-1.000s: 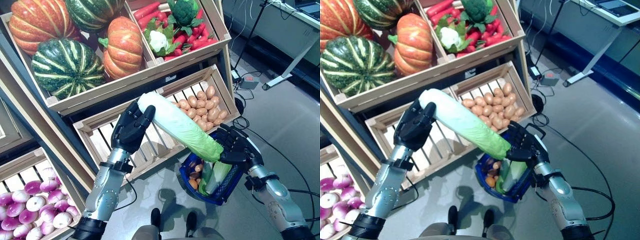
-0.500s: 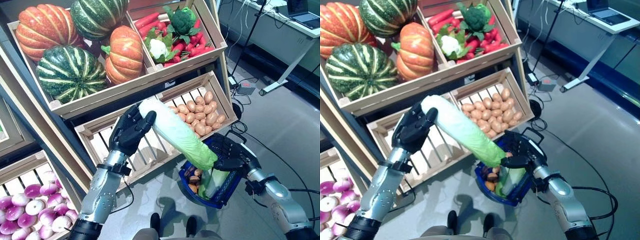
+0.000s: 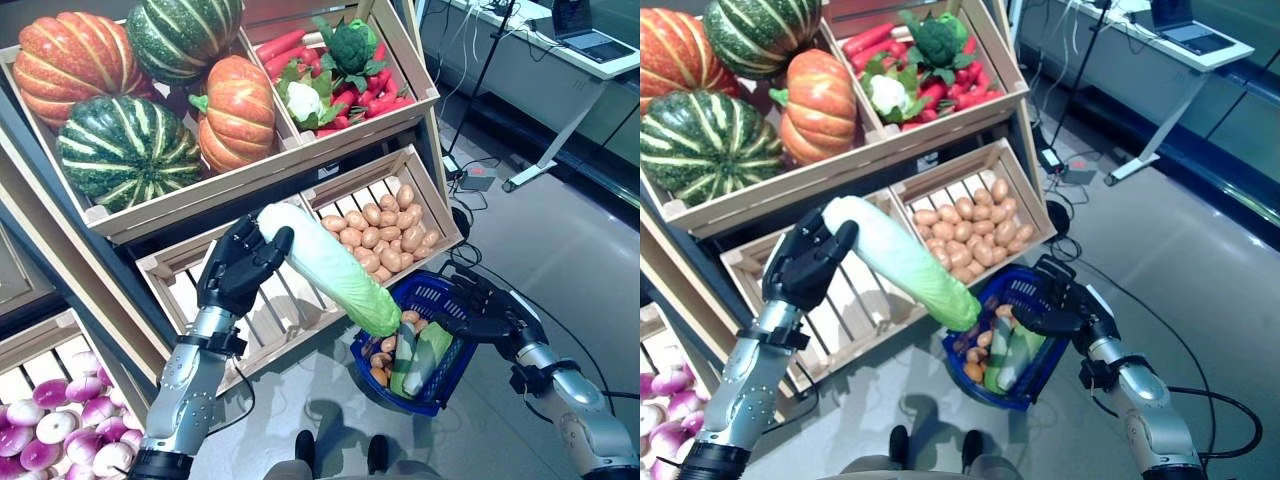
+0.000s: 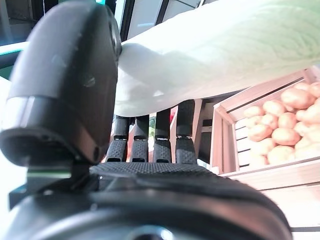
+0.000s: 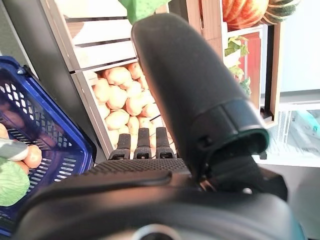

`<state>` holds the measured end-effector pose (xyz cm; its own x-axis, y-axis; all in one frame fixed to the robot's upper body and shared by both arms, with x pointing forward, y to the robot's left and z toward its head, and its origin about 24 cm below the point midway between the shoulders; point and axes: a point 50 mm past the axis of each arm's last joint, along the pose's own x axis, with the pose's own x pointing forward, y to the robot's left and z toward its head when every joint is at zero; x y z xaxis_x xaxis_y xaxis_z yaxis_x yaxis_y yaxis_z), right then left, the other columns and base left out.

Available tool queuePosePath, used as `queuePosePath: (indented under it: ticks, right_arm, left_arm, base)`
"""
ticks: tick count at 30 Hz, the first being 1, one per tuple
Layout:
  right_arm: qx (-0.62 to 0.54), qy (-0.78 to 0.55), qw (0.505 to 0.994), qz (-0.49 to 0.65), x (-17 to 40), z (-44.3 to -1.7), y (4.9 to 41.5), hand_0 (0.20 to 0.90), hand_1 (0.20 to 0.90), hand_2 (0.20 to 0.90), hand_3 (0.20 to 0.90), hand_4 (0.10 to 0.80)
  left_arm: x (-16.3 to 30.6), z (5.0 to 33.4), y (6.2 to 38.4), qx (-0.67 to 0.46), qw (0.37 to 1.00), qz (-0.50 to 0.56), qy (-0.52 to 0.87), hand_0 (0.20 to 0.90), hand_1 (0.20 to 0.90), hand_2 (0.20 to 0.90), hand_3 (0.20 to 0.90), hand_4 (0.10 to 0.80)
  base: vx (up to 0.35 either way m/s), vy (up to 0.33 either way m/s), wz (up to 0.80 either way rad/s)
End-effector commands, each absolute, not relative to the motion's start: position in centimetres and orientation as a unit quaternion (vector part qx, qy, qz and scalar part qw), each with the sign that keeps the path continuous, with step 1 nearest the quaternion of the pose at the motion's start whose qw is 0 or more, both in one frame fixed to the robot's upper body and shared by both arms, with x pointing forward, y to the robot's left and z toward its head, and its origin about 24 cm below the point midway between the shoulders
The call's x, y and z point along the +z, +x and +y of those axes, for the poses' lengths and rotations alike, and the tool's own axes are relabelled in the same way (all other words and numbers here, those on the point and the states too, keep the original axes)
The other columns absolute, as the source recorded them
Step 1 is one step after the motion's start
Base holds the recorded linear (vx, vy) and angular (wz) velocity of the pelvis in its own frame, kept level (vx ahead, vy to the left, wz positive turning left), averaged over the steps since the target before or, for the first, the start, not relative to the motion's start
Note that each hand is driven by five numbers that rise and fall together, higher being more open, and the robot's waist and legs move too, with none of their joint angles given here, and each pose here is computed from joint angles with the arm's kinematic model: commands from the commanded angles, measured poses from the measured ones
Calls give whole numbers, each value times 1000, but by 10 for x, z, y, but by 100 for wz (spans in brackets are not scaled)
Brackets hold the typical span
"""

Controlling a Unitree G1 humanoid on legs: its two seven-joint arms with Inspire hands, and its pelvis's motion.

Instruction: Put vegetables into the basket

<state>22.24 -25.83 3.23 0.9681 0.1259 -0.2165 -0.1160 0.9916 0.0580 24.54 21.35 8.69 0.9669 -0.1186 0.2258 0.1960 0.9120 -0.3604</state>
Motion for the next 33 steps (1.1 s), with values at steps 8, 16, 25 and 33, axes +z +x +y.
queuePosePath:
  ticks: [8, 16, 25, 33]
  right_arm:
    - [175, 37, 984, -20, 84, -232, 248, 900, 900, 900, 900, 800]
    - [283, 41, 958, -20, 91, -194, 254, 900, 900, 900, 900, 800]
    - [357, 43, 933, -2, 91, -176, 253, 900, 900, 900, 900, 800]
    - [379, 35, 924, 18, 89, -168, 252, 900, 900, 900, 900, 800]
  left_arm:
    - [124, 203, 259, -127, 959, -186, -174, 300, 300, 300, 300, 400]
    - [113, 184, 261, -176, 956, -157, -174, 300, 300, 300, 300, 400]
    - [108, 173, 261, -219, 952, -134, -167, 300, 300, 300, 300, 400]
    - [111, 164, 260, -250, 943, -132, -174, 300, 300, 300, 300, 400]
  base:
    - [0, 0, 0]
    - [0, 0, 0]
    - [0, 0, 0]
    - [0, 0, 0]
